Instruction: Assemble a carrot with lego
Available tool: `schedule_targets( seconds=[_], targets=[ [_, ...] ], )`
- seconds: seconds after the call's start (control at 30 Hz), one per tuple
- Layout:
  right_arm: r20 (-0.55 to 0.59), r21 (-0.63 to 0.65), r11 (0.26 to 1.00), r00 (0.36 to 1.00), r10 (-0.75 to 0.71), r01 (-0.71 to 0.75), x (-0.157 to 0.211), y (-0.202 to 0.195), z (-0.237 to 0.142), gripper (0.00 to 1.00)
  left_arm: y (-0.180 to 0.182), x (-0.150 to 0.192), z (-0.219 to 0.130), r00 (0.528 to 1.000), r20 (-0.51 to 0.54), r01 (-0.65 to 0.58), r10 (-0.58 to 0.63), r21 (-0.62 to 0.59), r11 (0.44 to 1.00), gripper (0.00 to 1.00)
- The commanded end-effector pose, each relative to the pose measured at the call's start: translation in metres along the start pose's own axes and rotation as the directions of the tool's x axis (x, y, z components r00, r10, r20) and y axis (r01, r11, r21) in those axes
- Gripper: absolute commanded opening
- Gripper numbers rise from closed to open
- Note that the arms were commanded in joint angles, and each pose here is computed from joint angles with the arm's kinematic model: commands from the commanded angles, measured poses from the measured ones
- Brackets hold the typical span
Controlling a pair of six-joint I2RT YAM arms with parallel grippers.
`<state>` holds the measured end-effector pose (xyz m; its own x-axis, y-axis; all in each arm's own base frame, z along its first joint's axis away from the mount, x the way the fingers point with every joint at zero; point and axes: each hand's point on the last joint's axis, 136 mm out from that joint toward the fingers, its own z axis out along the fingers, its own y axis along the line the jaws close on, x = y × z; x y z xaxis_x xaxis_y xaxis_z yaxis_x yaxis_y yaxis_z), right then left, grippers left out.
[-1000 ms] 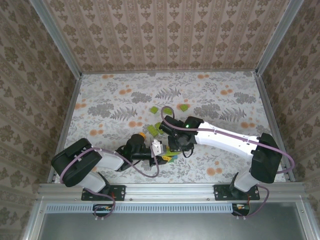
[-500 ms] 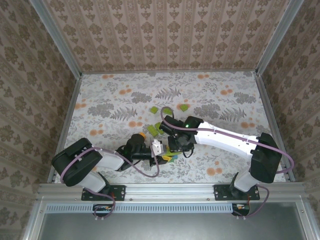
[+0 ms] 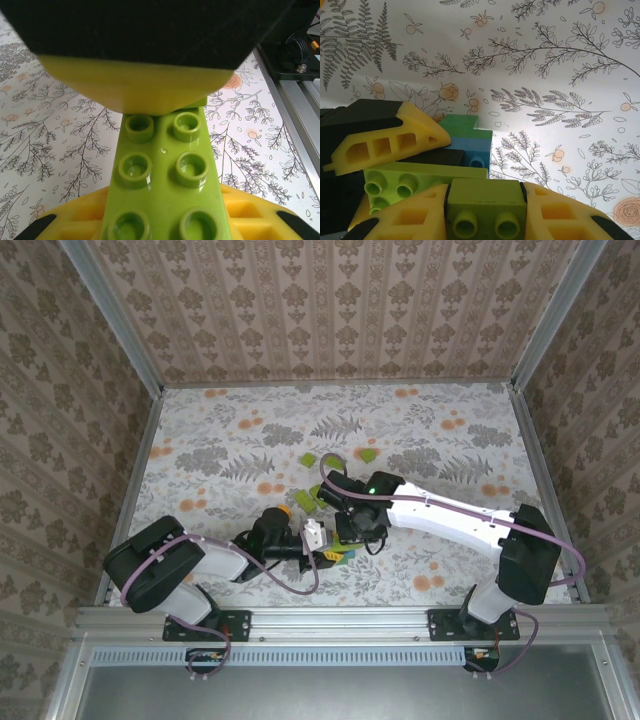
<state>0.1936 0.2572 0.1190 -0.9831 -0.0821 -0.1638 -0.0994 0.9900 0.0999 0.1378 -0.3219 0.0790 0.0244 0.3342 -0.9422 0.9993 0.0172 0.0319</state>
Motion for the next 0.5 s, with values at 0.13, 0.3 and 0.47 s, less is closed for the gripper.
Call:
schedule_targets(
  seconds=[0.13,0.3,0.47],
  targets=[
    [-0.168,0.070,0.997,0.986,-0.008,0.020,0.0384,-0.0076,0.0406,0.34,0.0005,0.0408,0.0026,0.988,-0.148,0.046,-0.049,-0.023,0.999,0.24],
    [-0.157,0.063,0.998,0.988,0.014,-0.004,0.0412,-0.0103,0.0428,0.40,0.0008,0.0420,0.0037,0.987,-0.154,0.050,-0.052,-0.022,0.999,0.23],
    [-0.151,0.047,0.999,0.988,0.016,-0.009,0.0413,-0.0081,0.0449,0.43,0.0012,0.0417,0.0039,0.987,-0.154,0.049,-0.052,-0.024,0.999,0.23]
  ],
)
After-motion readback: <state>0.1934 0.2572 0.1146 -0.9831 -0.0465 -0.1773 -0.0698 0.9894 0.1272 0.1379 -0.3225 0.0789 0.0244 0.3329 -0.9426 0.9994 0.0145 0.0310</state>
